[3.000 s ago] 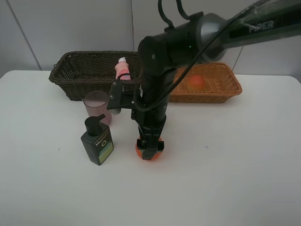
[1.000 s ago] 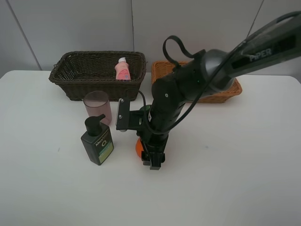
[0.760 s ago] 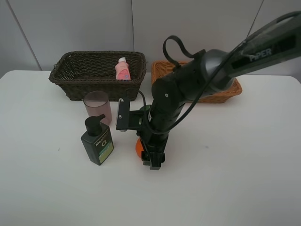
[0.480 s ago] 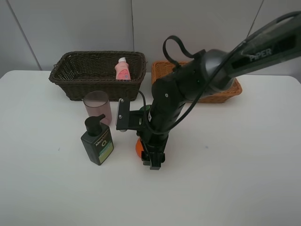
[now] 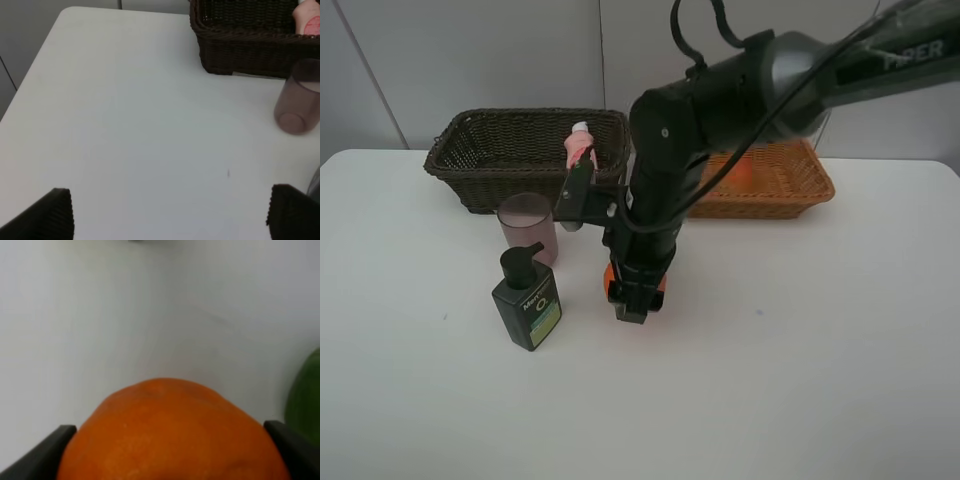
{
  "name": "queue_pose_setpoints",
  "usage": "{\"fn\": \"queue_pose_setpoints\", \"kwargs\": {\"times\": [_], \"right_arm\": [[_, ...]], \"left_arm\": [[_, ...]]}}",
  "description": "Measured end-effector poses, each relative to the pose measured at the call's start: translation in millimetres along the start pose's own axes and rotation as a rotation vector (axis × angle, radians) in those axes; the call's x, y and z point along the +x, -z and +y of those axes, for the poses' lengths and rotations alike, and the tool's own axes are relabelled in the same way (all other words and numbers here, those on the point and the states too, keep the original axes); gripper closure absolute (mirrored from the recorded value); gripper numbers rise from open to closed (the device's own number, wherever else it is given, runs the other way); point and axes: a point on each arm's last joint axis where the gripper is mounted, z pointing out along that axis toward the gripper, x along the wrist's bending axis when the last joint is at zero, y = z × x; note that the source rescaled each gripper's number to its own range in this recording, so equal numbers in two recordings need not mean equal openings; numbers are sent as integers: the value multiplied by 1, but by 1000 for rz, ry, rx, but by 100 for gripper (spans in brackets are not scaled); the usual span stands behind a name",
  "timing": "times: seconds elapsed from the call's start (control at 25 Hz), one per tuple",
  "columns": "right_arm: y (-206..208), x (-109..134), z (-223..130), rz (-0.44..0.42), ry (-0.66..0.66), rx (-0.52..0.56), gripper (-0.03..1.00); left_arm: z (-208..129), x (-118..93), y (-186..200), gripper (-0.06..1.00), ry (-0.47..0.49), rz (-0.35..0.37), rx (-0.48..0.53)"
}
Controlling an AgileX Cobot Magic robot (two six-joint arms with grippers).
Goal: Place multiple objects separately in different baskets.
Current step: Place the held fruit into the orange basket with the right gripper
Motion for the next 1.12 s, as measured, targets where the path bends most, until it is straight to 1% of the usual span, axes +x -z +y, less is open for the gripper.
{"fn": "queue_pose_setpoints", "kwargs": {"times": [0.12,0.28,0.44,0.6,0.68,0.84,0.96,1.12], "right_arm": [[19,-8,9,-5,-92,7,29],[42,-26,18,-70,-258,-18,29],[58,-54,10,-142,-469,-36,29],[68,-87,-14,-184,-674,-47,29],[71,-104,-31,-198,-780,-48,29],[74,-135,-69,-228,-952,-49,29],[76,-155,-97,-258,-1049,-63,29],[80,-178,-129,-306,-1133,-102,29]], "left_arm": [[0,0,0,-6,0,0,0],[0,0,0,-6,0,0,0],[0,0,0,-6,0,0,0],[0,0,0,-6,0,0,0],[0,0,0,-6,0,0,0],[0,0,0,-6,0,0,0],[0,0,0,-6,0,0,0],[0,0,0,-6,0,0,0]]}}
